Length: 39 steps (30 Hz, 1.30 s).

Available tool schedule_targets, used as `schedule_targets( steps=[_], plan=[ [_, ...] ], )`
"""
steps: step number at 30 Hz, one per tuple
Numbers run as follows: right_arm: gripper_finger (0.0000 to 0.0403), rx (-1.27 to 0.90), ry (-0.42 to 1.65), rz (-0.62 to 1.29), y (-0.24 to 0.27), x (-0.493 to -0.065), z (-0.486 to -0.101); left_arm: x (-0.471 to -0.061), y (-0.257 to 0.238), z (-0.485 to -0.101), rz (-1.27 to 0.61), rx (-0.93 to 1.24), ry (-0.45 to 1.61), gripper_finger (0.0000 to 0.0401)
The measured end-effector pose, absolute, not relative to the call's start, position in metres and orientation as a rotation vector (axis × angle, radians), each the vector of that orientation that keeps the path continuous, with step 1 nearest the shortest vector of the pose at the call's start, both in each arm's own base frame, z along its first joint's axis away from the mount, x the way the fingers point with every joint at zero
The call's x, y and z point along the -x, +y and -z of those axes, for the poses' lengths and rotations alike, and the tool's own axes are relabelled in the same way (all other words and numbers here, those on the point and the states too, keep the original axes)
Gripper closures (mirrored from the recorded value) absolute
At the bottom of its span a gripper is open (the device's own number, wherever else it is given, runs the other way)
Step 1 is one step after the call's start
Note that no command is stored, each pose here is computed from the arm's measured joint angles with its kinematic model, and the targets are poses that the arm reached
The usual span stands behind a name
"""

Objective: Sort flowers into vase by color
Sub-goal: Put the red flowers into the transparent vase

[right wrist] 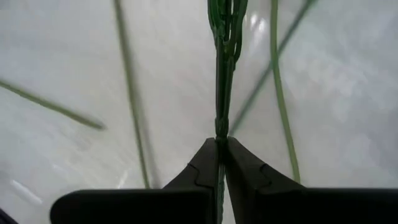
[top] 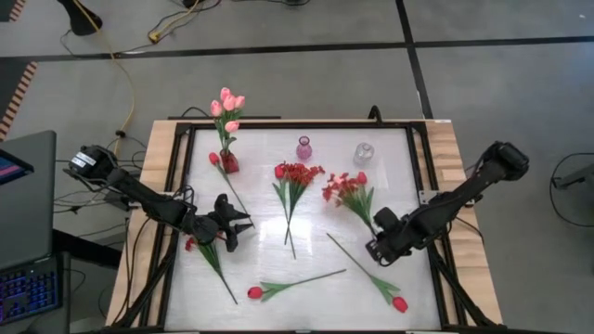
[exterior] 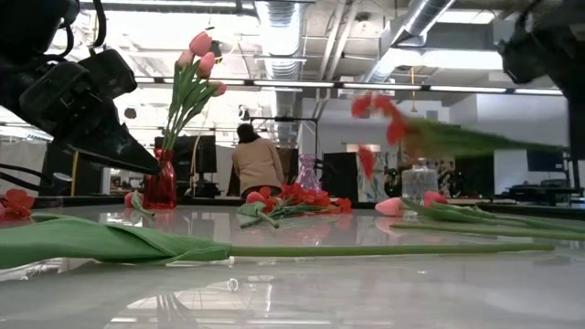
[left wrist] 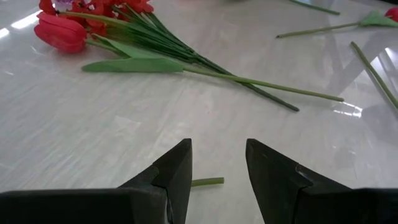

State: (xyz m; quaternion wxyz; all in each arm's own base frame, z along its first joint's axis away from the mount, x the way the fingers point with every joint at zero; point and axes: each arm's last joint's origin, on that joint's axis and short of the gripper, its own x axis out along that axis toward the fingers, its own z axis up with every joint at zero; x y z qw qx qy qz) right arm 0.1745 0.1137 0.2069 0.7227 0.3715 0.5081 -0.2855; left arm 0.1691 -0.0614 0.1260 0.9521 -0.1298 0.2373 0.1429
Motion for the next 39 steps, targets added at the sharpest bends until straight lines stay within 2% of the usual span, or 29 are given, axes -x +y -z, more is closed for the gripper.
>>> schedule_targets(
  steps=[9,17,21,26,29,33,39],
  plan=[
    [0.0356,-0.549,0.748,0.608,0.094,-0.170,-0.239,-0.169,-0.061,-0.126,-0.290,0.264,0.483,0.0263],
    [0.0356,-0.253,0.369,0.815,0.051,-0.159,-0.274,-0.169,-0.061,-0.126,-0.294,0.268,0.481,0.0263],
    [0.0359,-0.160,0.323,0.936,0.027,-0.156,-0.285,-0.169,-0.061,-0.126,-0.303,0.279,0.476,0.0263],
    [0.0365,-0.121,0.373,1.016,-0.006,-0.156,-0.295,-0.169,-0.060,-0.127,-0.346,0.281,0.454,0.0263],
    [0.0370,-0.126,0.404,0.955,-0.028,-0.162,-0.300,-0.169,-0.059,-0.128,-0.388,0.272,0.425,0.0263],
    [0.0372,-0.114,0.290,0.810,-0.059,-0.170,-0.296,-0.171,-0.056,-0.130,-0.422,0.267,0.390,0.0263],
    [0.0373,-0.140,0.143,0.792,-0.093,-0.164,-0.264,-0.172,-0.053,-0.130,-0.422,0.305,0.395,0.0263]
  ],
)
